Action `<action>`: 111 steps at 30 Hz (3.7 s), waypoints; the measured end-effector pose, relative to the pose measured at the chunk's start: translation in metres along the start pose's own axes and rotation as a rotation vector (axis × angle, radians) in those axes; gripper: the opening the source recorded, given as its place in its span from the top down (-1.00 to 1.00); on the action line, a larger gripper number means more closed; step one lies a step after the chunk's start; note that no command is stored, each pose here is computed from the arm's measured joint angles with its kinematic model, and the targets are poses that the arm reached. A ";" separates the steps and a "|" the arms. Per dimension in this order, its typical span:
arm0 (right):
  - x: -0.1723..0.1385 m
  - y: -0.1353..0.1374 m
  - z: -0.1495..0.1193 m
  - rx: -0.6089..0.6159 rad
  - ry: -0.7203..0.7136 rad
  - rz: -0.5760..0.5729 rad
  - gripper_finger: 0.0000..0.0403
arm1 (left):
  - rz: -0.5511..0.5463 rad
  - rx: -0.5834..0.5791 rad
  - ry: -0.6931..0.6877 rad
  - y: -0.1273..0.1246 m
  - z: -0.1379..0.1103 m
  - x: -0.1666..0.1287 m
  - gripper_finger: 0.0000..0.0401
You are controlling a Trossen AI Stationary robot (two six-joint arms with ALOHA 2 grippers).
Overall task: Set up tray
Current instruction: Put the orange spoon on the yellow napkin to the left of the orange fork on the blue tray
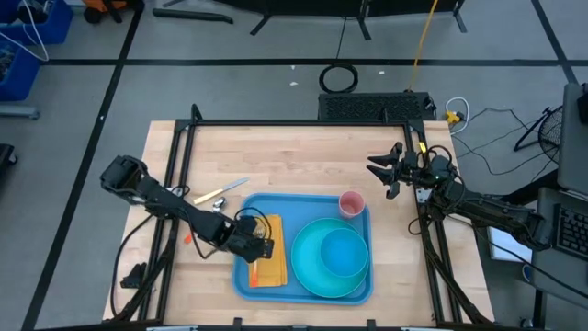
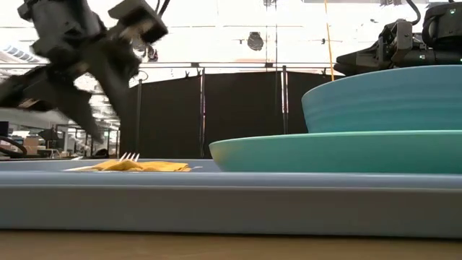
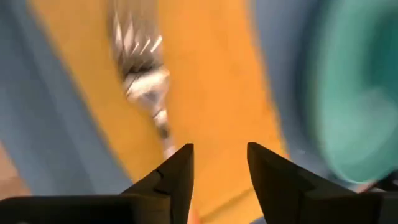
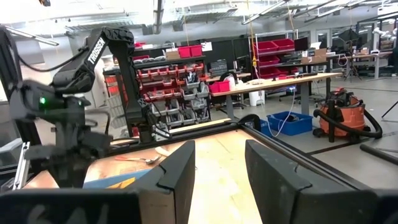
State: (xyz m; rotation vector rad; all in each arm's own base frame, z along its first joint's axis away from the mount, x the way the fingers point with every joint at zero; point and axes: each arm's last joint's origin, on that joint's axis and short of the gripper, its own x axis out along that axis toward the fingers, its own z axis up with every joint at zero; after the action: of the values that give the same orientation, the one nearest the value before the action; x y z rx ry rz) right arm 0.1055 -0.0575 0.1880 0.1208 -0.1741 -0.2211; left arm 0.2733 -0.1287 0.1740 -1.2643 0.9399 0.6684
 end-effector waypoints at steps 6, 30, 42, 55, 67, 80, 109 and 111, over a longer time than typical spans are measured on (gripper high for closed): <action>0.000 0.000 0.000 0.000 0.000 0.000 0.35 | -0.131 0.254 -0.249 -0.007 0.007 -0.040 0.19; 0.000 0.000 -0.001 0.002 0.007 -0.001 0.35 | 0.527 0.177 0.076 0.112 0.005 -0.067 0.18; 0.000 0.000 -0.001 0.003 0.007 -0.001 0.35 | 0.528 0.165 0.079 0.147 0.018 -0.053 0.19; 0.000 0.000 -0.001 0.003 0.007 -0.002 0.35 | 0.518 0.191 0.028 0.152 0.034 -0.051 0.18; 0.000 0.000 -0.001 0.003 0.007 -0.001 0.35 | 0.496 0.256 0.026 0.149 0.047 -0.047 0.19; 0.000 0.000 -0.001 0.003 0.007 -0.001 0.35 | 0.425 0.245 0.106 0.160 0.053 -0.033 0.19; 0.000 0.000 -0.001 0.003 0.007 -0.001 0.35 | -0.213 0.208 -0.247 0.048 0.034 -0.088 0.95; 0.000 0.000 -0.001 0.003 0.007 -0.001 0.35 | -0.337 0.181 -0.294 0.034 0.028 -0.087 0.95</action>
State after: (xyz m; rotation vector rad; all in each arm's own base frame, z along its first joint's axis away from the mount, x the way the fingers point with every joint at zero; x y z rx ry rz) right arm 0.1056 -0.0576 0.1873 0.1246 -0.1673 -0.2215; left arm 0.2083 -0.0875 0.2343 -1.0938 0.5165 0.4748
